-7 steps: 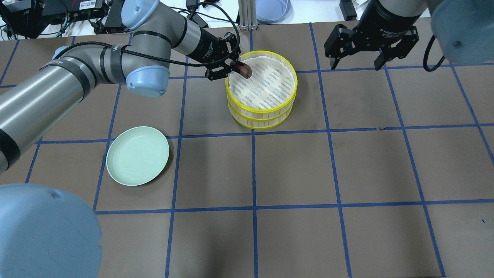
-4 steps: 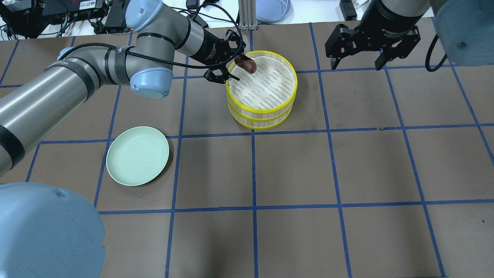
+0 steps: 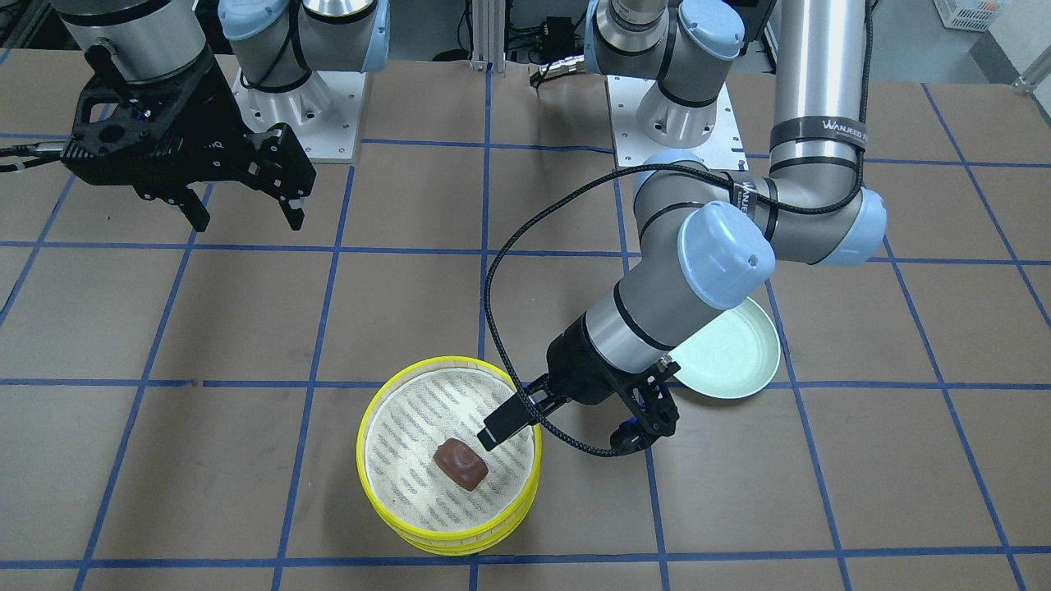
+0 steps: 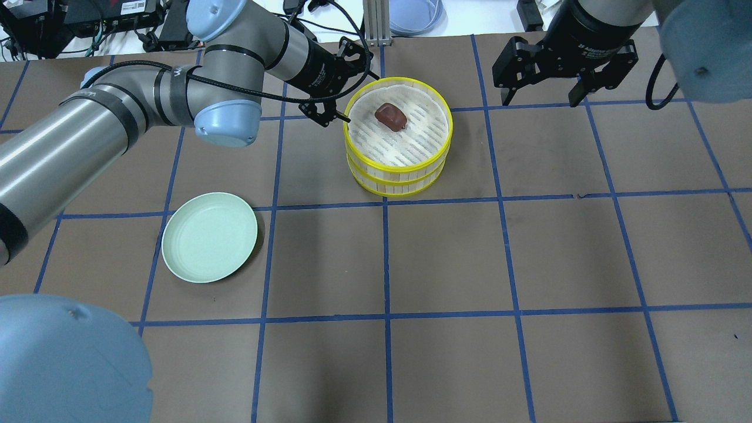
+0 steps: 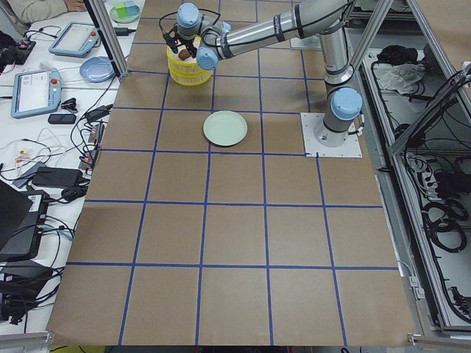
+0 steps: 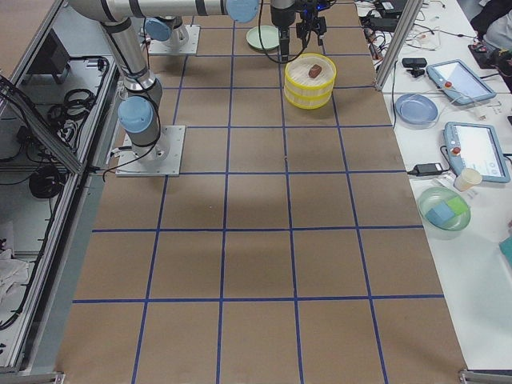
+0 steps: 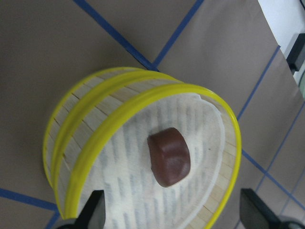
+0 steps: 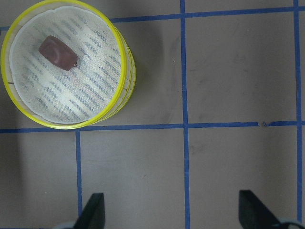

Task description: Stack buns with steamer

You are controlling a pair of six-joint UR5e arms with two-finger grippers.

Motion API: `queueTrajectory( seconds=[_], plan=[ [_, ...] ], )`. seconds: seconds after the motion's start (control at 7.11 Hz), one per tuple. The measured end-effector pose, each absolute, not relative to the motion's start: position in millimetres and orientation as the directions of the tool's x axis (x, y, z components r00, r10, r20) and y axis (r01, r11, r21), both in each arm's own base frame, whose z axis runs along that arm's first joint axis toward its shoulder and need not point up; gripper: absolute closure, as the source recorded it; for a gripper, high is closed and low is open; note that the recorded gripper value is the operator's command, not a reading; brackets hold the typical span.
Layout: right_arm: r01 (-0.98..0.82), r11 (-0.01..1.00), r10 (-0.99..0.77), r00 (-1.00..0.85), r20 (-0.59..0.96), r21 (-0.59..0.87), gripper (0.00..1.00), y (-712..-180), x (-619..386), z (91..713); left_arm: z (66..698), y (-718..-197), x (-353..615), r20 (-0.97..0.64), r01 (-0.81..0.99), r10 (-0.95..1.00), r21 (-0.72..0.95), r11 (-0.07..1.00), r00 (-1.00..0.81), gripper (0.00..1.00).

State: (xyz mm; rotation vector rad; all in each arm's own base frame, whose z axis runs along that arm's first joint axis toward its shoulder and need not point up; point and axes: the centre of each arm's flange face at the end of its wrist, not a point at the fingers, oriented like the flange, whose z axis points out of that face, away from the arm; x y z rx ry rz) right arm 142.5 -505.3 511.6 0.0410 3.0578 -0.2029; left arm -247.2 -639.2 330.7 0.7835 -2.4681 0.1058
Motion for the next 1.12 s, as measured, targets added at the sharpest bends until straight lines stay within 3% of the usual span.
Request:
queueTrajectory(
  seconds=[0.42,0.84,1.12],
  plan=[
    [0.034,0.989,0.023,-0.997,-0.073,-0.143,0.00,-499,142,522,360,-630,-189,0.171,-0.289,-0.259,-0.182,0.940,-0.951,0.00],
    [0.005,0.992,0.000,-0.999,-0.045,-0.125,0.00,-494,156,518,423,-591,-108,-0.055,-0.132,-0.137,-0.095,0.987,-0.989,0.00],
    [-0.021,0.993,-0.022,-1.000,0.000,-0.116,0.00,-496,166,510,466,-551,-101,-0.053,-0.068,-0.070,-0.048,0.997,-0.996,0.00]
  ],
)
